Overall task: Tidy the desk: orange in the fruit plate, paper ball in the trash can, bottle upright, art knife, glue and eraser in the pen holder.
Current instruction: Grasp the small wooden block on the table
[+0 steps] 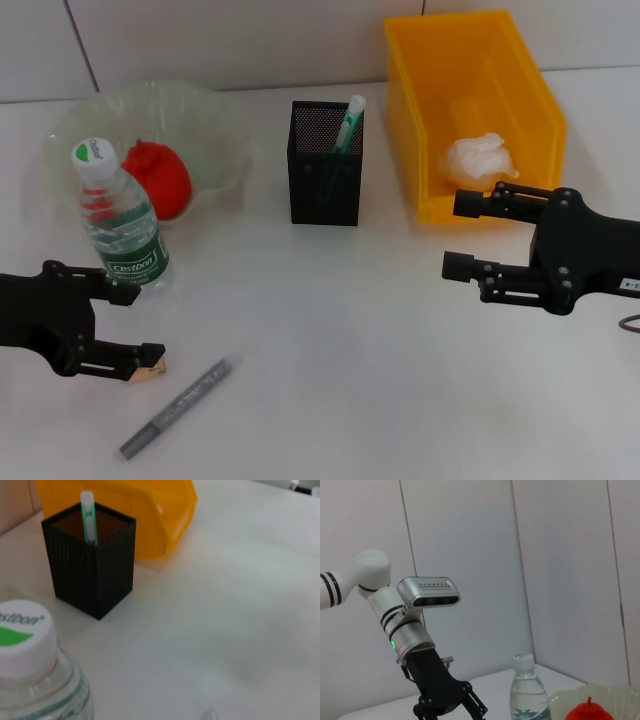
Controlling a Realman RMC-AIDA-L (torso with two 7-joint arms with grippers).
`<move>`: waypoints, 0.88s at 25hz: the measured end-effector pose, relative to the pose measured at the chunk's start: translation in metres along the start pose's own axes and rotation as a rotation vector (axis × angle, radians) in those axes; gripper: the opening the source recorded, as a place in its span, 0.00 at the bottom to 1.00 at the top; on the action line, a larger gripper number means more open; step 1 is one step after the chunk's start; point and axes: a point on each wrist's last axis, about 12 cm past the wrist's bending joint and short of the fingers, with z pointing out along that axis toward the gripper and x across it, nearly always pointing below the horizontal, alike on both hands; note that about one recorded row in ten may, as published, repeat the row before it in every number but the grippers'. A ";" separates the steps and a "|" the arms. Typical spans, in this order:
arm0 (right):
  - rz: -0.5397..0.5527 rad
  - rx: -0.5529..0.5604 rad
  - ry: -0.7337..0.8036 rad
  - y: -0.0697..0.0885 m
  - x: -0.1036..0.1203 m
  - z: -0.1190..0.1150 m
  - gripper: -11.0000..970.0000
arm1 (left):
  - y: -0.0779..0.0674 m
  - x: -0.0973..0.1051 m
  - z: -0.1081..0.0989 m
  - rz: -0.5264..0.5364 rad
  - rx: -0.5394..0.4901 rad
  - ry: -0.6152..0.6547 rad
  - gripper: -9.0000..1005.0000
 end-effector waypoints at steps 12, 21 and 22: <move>0.010 -0.003 -0.006 0.003 0.004 -0.001 0.75 | 0.008 -0.020 0.013 0.007 -0.019 0.190 0.80; 0.021 0.007 -0.016 0.005 0.010 -0.004 0.75 | 0.006 -0.030 0.025 0.046 -0.021 0.313 0.80; 0.023 0.007 -0.017 0.005 0.011 -0.004 0.75 | 0.007 -0.031 0.025 0.052 -0.024 0.314 0.80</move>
